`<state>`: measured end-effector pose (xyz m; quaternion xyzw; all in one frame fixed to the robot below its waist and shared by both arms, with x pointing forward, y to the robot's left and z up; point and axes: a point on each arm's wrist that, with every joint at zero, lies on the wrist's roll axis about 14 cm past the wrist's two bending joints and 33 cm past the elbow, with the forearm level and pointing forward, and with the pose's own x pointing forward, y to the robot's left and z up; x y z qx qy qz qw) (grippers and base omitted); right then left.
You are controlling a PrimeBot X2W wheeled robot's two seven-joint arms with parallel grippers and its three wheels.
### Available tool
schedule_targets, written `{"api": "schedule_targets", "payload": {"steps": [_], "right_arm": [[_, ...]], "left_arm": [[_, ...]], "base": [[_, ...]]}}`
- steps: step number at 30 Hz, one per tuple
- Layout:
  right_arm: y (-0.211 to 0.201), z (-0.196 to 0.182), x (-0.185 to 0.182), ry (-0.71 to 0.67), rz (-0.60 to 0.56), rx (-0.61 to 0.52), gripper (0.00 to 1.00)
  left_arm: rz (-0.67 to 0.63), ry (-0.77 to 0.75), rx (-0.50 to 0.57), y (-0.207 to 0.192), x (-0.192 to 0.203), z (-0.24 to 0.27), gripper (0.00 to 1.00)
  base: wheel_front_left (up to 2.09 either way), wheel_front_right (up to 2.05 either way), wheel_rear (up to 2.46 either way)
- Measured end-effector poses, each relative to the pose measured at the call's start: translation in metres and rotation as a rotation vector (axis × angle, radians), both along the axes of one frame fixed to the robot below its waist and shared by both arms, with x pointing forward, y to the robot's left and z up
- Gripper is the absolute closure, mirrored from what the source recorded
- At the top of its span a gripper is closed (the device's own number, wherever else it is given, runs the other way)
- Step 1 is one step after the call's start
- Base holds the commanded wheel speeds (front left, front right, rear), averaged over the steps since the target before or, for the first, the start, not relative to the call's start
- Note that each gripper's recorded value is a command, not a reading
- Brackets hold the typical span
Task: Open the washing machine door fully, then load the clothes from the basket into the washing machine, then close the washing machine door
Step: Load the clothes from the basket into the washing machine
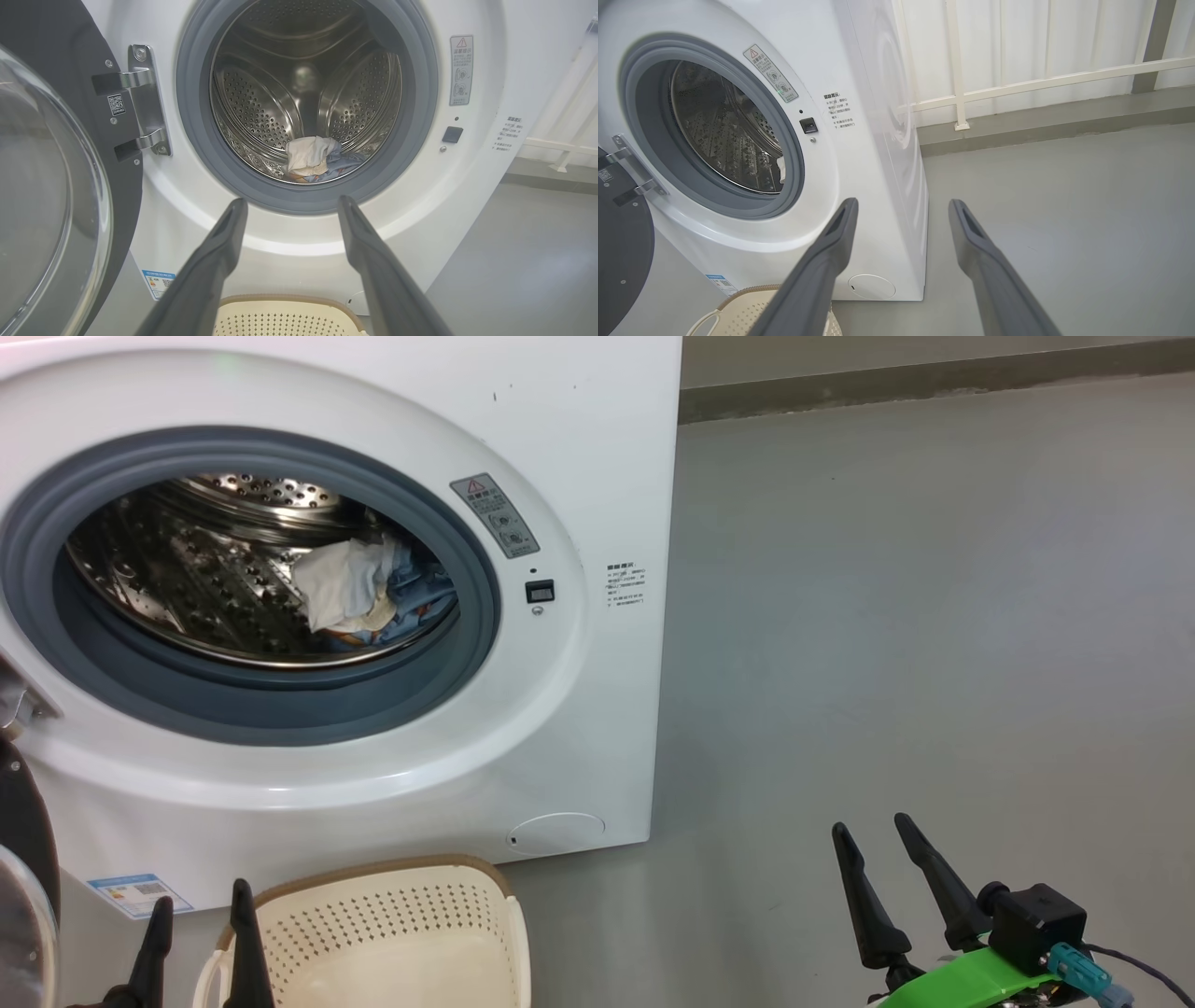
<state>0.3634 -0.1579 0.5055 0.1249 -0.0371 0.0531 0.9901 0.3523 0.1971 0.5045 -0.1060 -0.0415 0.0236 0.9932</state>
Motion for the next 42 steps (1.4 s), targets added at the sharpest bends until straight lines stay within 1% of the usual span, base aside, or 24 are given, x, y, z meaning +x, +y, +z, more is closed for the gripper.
{"api": "schedule_targets", "payload": {"steps": [20, 24, 30, 42], "right_arm": [[-0.005, 0.005, 0.001, -0.016, -0.014, -0.021, 0.0], [-0.007, 0.006, 0.001, -0.021, -0.019, -0.021, 0.0], [-0.009, 0.007, 0.001, -0.023, -0.025, -0.021, 0.0], [-0.014, 0.01, 0.001, -0.033, -0.04, -0.031, 0.0]], "left_arm": [[-0.015, 0.01, 0.018, -0.005, 0.0, -0.003, 0.0], [-0.023, 0.011, 0.036, -0.007, 0.0, -0.003, 0.0], [-0.037, 0.011, 0.062, -0.01, 0.001, -0.003, 0.0], [-0.06, 0.014, 0.058, -0.016, 0.0, -0.004, 0.0]], "base": [[0.0, 0.0, 0.0], [-0.03, 0.03, 0.0], [-0.45, 0.45, 0.0], [-0.39, 0.39, 0.0]]}}
